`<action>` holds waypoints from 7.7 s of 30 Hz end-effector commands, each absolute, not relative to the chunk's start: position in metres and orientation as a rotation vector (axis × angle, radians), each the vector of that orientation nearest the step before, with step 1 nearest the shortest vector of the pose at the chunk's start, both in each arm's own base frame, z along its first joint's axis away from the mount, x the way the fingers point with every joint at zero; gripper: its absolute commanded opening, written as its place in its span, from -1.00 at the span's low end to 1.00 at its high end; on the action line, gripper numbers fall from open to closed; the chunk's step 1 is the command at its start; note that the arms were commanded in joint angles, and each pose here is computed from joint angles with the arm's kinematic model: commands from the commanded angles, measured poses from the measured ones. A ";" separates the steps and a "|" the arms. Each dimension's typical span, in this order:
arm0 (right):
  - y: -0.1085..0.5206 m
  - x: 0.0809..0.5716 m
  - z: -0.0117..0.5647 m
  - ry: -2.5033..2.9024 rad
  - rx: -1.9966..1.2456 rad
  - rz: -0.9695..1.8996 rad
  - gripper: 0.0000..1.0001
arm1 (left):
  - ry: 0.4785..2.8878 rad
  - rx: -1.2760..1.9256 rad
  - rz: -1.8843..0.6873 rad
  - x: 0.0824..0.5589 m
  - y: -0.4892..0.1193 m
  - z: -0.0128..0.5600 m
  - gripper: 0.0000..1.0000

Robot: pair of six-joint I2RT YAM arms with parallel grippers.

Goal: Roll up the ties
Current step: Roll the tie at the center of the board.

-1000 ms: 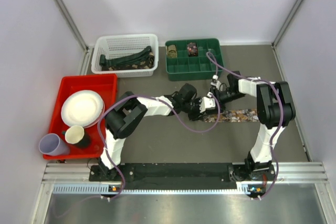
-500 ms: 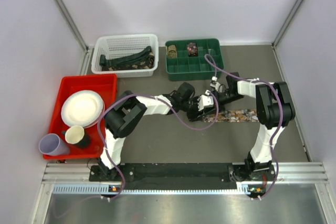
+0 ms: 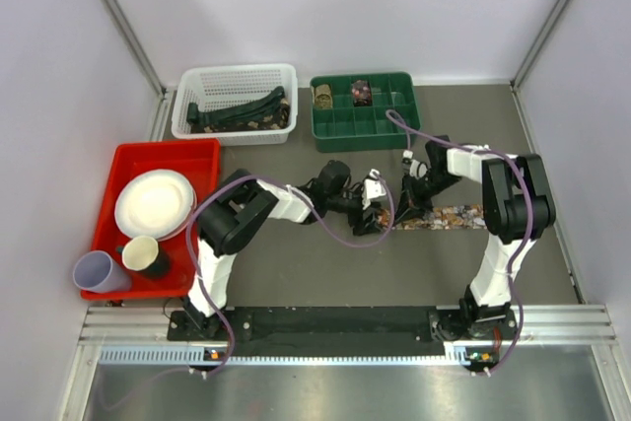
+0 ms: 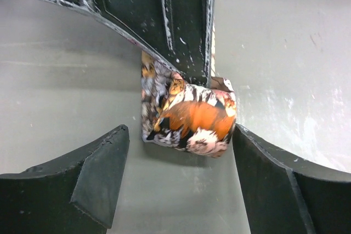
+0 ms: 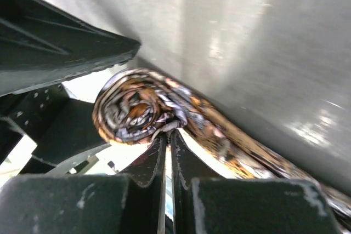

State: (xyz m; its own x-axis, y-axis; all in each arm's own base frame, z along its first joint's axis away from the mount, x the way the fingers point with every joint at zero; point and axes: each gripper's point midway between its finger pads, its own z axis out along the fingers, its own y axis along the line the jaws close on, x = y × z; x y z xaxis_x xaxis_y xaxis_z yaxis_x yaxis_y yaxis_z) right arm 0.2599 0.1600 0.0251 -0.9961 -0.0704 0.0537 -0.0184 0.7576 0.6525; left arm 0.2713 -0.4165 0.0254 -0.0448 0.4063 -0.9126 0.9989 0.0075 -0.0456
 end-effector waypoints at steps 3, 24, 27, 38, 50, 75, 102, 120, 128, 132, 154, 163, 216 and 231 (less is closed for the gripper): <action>0.128 0.291 -0.002 -3.084 0.057 -0.701 -1.00 | 1.708 1.452 -1.091 0.254 -0.417 -0.023 0.56; 0.145 0.287 0.028 -2.952 0.151 -0.942 -0.86 | 1.732 1.571 -1.007 0.246 -0.418 -0.034 -0.56; 0.141 0.286 0.051 -2.953 0.105 -1.062 -0.64 | 1.798 1.544 -0.996 0.246 -0.412 -0.039 -0.70; 0.142 0.283 0.019 -2.978 0.106 -0.918 -0.77 | 1.943 1.418 -0.919 0.270 -0.396 -0.038 -0.83; 0.139 0.298 -0.002 -3.008 0.106 -0.760 -0.92 | 1.984 1.486 -0.781 0.269 -0.366 -0.032 -0.74; 0.189 0.286 0.056 -2.815 0.171 -1.445 0.12 | 2.043 1.676 -0.651 0.259 -0.338 -0.063 -0.65; 0.131 0.305 -0.007 -3.060 0.082 -0.712 -1.00 | 1.783 1.436 -1.029 0.274 -0.393 -0.022 0.79; 0.148 0.305 0.002 -3.023 0.194 -0.728 -0.92 | 1.838 1.539 -0.940 0.264 -0.396 -0.048 -0.44; 0.158 0.304 0.067 -2.952 0.194 -1.129 -0.31 | 1.955 1.744 -0.773 0.249 -0.352 -0.055 -0.63; 0.179 0.303 0.085 -2.888 0.178 -1.373 -0.08 | 1.979 1.765 -0.745 0.252 -0.350 -0.057 -0.60; 0.188 0.290 0.030 -2.856 0.193 -1.161 -1.00 | 2.022 1.772 -0.737 0.250 -0.348 -0.066 -0.35; 0.158 0.294 0.010 -2.957 0.186 -0.945 -1.00 | 1.955 1.671 -0.844 0.257 -0.360 -0.047 0.50; 0.183 0.317 0.034 -3.017 0.264 -0.991 -0.98 | 1.884 1.775 -0.764 0.255 -0.386 -0.043 -0.64; 0.188 0.294 0.092 -2.797 0.266 -1.488 0.08 | 2.140 1.979 -0.687 0.230 -0.337 -0.062 -0.99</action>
